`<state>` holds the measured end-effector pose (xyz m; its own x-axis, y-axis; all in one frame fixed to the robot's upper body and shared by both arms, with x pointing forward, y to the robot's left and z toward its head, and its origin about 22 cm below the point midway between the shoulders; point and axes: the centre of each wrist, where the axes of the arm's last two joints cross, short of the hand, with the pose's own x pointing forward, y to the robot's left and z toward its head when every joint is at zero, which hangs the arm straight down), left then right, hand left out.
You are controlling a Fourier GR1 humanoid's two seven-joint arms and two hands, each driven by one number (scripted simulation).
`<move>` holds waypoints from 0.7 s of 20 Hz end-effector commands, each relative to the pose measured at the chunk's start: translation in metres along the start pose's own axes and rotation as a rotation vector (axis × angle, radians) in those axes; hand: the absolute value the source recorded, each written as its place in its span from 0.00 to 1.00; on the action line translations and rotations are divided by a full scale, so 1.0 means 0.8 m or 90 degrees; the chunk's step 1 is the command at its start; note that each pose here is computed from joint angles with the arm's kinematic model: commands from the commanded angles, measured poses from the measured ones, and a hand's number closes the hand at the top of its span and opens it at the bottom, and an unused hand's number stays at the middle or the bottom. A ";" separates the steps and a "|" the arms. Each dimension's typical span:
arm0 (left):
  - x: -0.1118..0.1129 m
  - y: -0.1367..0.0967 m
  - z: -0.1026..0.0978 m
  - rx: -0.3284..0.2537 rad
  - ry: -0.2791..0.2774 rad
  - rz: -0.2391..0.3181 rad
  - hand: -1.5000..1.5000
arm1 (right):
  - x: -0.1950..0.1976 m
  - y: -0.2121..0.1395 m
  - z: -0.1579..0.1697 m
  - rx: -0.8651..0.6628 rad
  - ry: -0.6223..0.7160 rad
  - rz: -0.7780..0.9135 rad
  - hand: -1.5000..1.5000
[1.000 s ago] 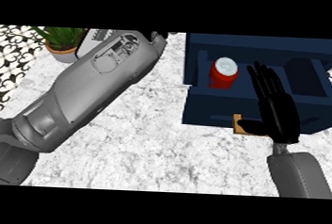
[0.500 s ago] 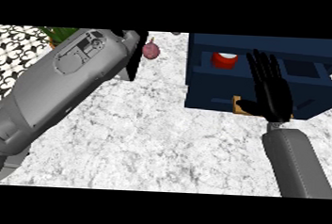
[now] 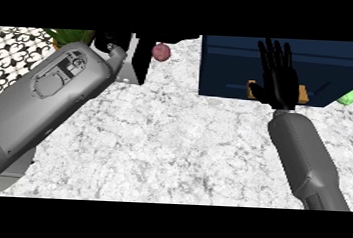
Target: Pick up the can, place it into the drawer and close the drawer
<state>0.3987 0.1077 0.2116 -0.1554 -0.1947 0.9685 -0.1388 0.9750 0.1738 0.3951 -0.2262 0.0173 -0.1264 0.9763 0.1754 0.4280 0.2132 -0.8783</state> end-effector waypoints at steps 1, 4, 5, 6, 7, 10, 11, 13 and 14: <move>-0.016 0.003 0.016 -0.011 0.004 -0.004 0.00 | 0.010 -0.006 -0.043 -0.004 0.026 0.001 0.00; -0.026 0.015 0.026 -0.013 0.016 -0.001 0.00 | 0.013 0.015 -0.028 -0.008 0.027 0.003 0.00; -0.030 0.034 0.026 -0.017 0.020 -0.005 0.00 | 0.016 0.002 -0.048 -0.011 0.021 0.012 0.00; -0.041 0.041 0.026 -0.017 0.010 -0.005 0.00 | 0.035 0.001 -0.058 -0.012 0.012 0.010 0.00; -0.035 0.025 0.030 -0.018 0.007 0.003 0.00 | 0.014 -0.009 -0.065 -0.027 0.023 0.011 0.00; -0.044 0.023 0.043 -0.016 0.011 0.004 0.00 | 0.020 -0.003 -0.067 -0.021 0.021 0.014 0.00; -0.035 0.044 0.035 -0.013 -0.005 -0.006 0.00 | 0.025 -0.019 -0.088 -0.026 0.015 0.027 0.00; -0.046 0.029 0.050 -0.022 -0.005 -0.005 0.00 | 0.011 -0.026 -0.092 -0.031 0.031 0.026 0.00; -0.048 0.026 0.048 -0.026 0.014 -0.001 0.00 | 0.025 -0.017 -0.088 -0.033 0.022 0.018 0.00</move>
<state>0.3706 0.1332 0.1785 -0.1477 -0.1996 0.9687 -0.1130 0.9764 0.1839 0.4413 -0.2156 0.0521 -0.0759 0.9848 0.1564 0.4686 0.1737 -0.8662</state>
